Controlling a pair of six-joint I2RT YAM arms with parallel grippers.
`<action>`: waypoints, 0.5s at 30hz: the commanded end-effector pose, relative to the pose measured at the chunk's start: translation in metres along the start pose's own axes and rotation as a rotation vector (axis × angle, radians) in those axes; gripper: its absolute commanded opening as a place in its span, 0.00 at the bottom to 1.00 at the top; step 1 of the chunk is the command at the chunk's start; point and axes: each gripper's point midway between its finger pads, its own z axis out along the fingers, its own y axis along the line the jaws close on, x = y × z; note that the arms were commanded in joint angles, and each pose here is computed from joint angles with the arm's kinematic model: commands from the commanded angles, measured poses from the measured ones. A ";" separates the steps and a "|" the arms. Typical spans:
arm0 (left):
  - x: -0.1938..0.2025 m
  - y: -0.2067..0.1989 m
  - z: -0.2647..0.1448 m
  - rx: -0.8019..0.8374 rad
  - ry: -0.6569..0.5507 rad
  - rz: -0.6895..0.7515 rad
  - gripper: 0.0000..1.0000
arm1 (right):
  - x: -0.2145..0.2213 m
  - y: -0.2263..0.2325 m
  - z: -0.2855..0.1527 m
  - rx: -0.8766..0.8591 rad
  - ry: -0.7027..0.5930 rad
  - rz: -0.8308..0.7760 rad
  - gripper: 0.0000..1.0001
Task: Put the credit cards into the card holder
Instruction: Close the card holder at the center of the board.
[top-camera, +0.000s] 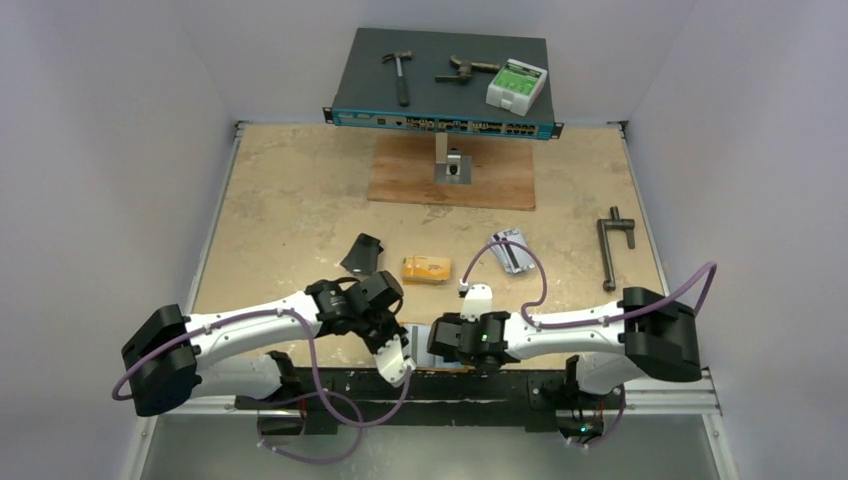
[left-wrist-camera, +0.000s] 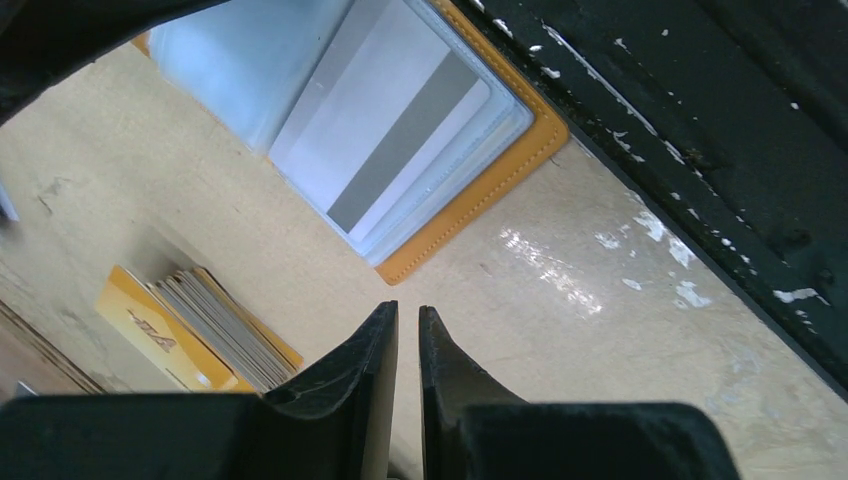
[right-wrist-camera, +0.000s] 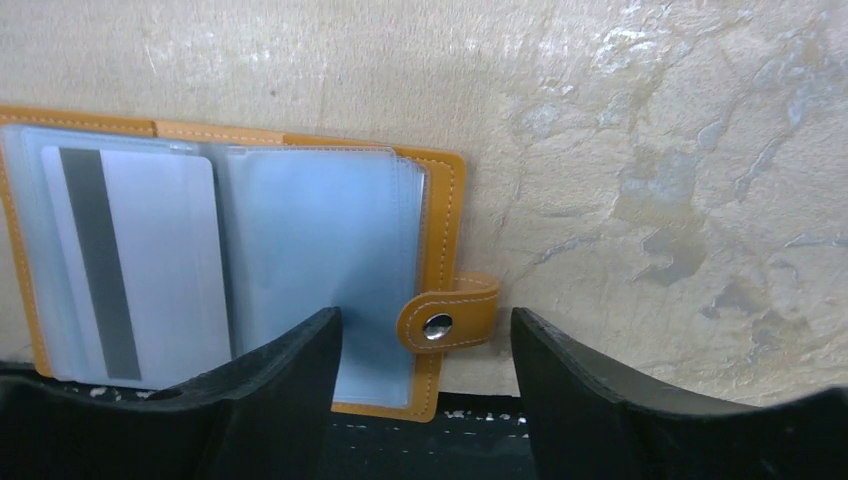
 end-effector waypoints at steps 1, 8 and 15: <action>-0.001 -0.004 -0.019 0.026 0.023 -0.095 0.13 | -0.024 -0.005 -0.010 0.080 -0.095 0.028 0.58; 0.012 -0.032 -0.023 0.068 0.058 -0.199 0.14 | -0.032 -0.003 -0.015 0.079 -0.117 0.034 0.40; 0.021 -0.047 -0.007 0.073 0.070 -0.138 0.14 | -0.024 -0.005 -0.007 0.105 -0.090 0.012 0.27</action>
